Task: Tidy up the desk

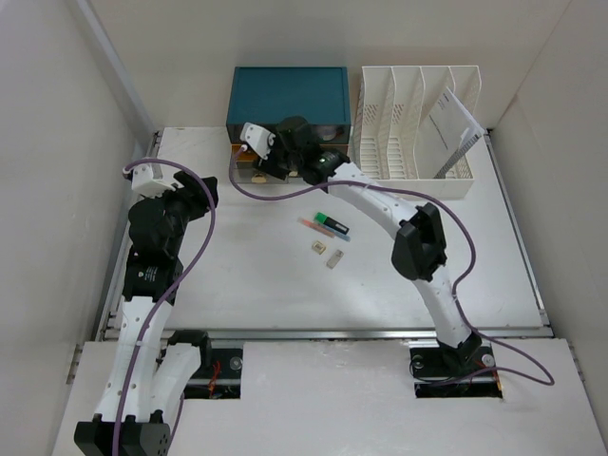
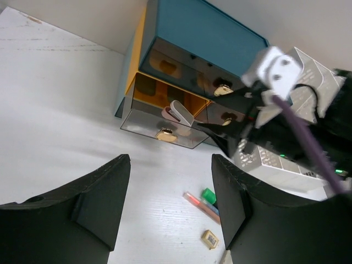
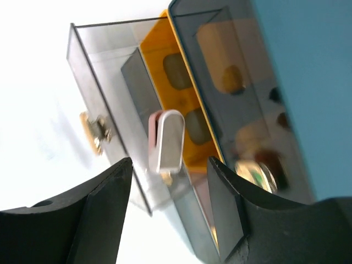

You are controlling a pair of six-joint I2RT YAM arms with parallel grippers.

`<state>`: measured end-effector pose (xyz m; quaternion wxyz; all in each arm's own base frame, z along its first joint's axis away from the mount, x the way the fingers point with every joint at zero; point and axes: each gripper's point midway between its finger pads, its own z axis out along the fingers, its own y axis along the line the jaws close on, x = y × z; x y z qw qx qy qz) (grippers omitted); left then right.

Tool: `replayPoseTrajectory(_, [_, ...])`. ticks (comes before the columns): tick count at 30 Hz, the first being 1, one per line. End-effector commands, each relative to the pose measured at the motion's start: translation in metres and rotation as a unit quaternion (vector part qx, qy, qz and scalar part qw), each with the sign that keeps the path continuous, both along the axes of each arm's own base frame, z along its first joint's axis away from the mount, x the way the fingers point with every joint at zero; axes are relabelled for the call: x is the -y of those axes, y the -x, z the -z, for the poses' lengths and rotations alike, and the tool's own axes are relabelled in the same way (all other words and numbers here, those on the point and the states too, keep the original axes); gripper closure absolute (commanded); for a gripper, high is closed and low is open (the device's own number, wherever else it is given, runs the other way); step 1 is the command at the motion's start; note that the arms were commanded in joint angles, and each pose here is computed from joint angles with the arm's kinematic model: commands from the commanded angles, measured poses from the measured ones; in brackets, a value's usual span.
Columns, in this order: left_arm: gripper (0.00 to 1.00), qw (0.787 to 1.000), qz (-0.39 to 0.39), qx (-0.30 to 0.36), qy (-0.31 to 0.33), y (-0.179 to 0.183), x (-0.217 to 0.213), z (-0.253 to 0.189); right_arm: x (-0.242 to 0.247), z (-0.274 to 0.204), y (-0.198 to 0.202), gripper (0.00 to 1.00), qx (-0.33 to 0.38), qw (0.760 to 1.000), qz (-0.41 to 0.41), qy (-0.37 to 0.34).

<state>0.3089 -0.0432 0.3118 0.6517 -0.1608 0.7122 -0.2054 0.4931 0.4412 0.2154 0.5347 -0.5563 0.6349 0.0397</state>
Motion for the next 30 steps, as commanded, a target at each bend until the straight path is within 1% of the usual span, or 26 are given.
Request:
replayPoseTrajectory(1, [0.42,1.000,0.011,0.024,-0.005,-0.002,0.003,-0.007,0.017,-0.104,0.024,0.38,0.047,0.996,0.002,-0.081])
replayPoseTrajectory(2, [0.42,0.999,0.017,0.030,0.001,-0.001,0.006,-0.011,0.025,-0.132,0.033,0.38,0.061,0.993,0.003,-0.102])
replayPoseTrajectory(4, [0.42,0.999,0.032,0.035,0.010,-0.001,0.011,-0.012,0.037,-0.136,0.040,0.38,0.060,0.993,0.015,-0.102])
replayPoseTrajectory(5, [0.42,0.999,0.037,0.029,0.015,-0.004,0.014,-0.007,0.046,-0.157,0.048,0.38,0.071,0.990,0.020,-0.118])
replayPoseTrajectory(6, [0.44,0.998,0.052,0.024,0.029,-0.007,0.020,-0.003,0.051,-0.159,0.052,0.40,0.068,0.990,0.028,-0.122])
replayPoseTrajectory(7, [0.45,0.997,0.063,0.023,0.039,-0.008,0.025,-0.003,0.055,-0.146,0.057,0.47,0.053,0.991,0.030,-0.116])
replayPoseTrajectory(8, [0.49,0.996,0.069,0.017,0.050,-0.011,0.026,0.002,0.060,-0.145,0.060,0.54,0.049,0.991,0.037,-0.119])
replayPoseTrajectory(9, [0.54,0.995,0.080,0.008,0.064,-0.013,0.031,0.010,0.066,-0.152,0.069,0.64,0.040,0.989,0.042,-0.134])
replayPoseTrajectory(10, [0.61,0.992,0.098,0.005,0.080,-0.018,0.038,0.014,0.073,-0.128,0.069,0.76,0.019,0.991,0.051,-0.124])
replayPoseTrajectory(11, [0.73,0.988,0.107,-0.002,0.109,-0.020,0.043,0.017,0.075,-0.119,0.075,0.91,0.004,0.991,0.050,-0.123])
replayPoseTrajectory(12, [0.78,0.985,0.116,-0.007,0.124,-0.023,0.047,0.022,0.082,-0.116,0.081,0.95,-0.010,0.990,0.054,-0.131])
replayPoseTrajectory(13, [0.84,0.982,0.130,-0.014,0.139,-0.029,0.053,0.032,0.085,-0.106,0.084,0.95,-0.024,0.990,0.048,-0.131])
replayPoseTrajectory(14, [0.91,0.978,0.127,-0.026,0.164,-0.032,0.054,0.042,0.089,-0.083,0.092,0.95,-0.048,0.990,0.049,-0.123])
replayPoseTrajectory(16, [0.97,0.975,0.126,-0.026,0.183,-0.040,0.056,0.045,0.094,-0.060,0.097,0.95,-0.074,0.990,0.048,-0.113])
replayPoseTrajectory(17, [1.00,0.972,0.129,-0.033,0.193,-0.049,0.058,0.056,0.099,-0.047,0.101,0.93,-0.088,0.989,0.044,-0.106])
replayPoseTrajectory(21, [1.00,0.965,0.129,-0.058,0.221,-0.078,0.059,0.077,0.102,-0.032,0.106,0.93,-0.122,0.985,0.035,-0.117])
replayPoseTrajectory(25, [1.00,0.958,0.127,-0.068,0.249,-0.102,0.054,0.089,0.108,-0.033,0.107,0.93,-0.149,0.979,0.026,-0.139])
replayPoseTrajectory(28, [1.00,0.953,0.117,-0.082,0.266,-0.122,0.050,0.100,0.116,-0.027,0.104,0.93,-0.159,0.977,0.029,-0.137])
replayPoseTrajectory(30, [1.00,0.952,0.117,-0.078,0.271,-0.134,0.050,0.098,0.121,-0.027,0.103,0.93,-0.161,0.977,0.029,-0.140])
